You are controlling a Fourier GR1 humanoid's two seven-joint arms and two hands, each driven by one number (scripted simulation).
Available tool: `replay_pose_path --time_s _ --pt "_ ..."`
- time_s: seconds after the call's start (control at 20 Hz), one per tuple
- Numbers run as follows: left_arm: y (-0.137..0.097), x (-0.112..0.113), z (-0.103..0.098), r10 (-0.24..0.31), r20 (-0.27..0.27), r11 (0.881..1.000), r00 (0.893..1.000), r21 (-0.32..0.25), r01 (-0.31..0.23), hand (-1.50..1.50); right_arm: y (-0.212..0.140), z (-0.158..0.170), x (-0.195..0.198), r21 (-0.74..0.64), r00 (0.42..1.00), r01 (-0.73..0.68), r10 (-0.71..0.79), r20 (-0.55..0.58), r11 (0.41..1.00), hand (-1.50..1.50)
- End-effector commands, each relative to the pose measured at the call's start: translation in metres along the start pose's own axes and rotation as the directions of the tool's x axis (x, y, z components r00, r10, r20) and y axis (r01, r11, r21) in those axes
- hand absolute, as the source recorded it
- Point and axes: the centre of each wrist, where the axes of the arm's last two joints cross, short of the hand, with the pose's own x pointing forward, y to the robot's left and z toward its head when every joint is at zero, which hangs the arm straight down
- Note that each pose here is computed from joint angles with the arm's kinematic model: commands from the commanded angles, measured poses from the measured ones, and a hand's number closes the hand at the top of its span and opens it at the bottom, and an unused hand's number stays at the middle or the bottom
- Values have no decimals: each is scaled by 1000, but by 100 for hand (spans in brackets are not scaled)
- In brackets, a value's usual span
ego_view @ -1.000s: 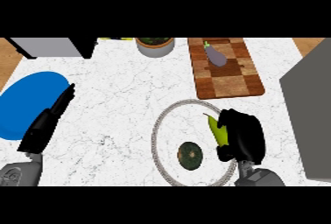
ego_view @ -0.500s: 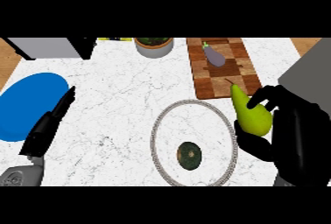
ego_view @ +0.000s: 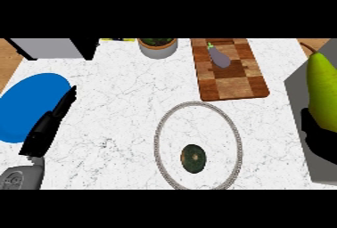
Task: Pick the pear from the placemat and place it in the tiered shelf
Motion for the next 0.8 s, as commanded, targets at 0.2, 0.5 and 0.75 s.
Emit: replay_pose_path --time_s 0.2,0.5,0.75 --pt "-2 0 5 4 -2 1000 1000 -2 -4 0 -43 -47 -30 72 976 -184 190 -103 980 150" --pt "-11 -5 -1 13 -1 1000 1000 -18 -13 0 -41 -87 -57 136 946 -275 293 -140 952 150" --pt "7 9 3 -7 11 1000 1000 0 7 0 -44 -94 -91 142 934 -302 323 -155 942 150"
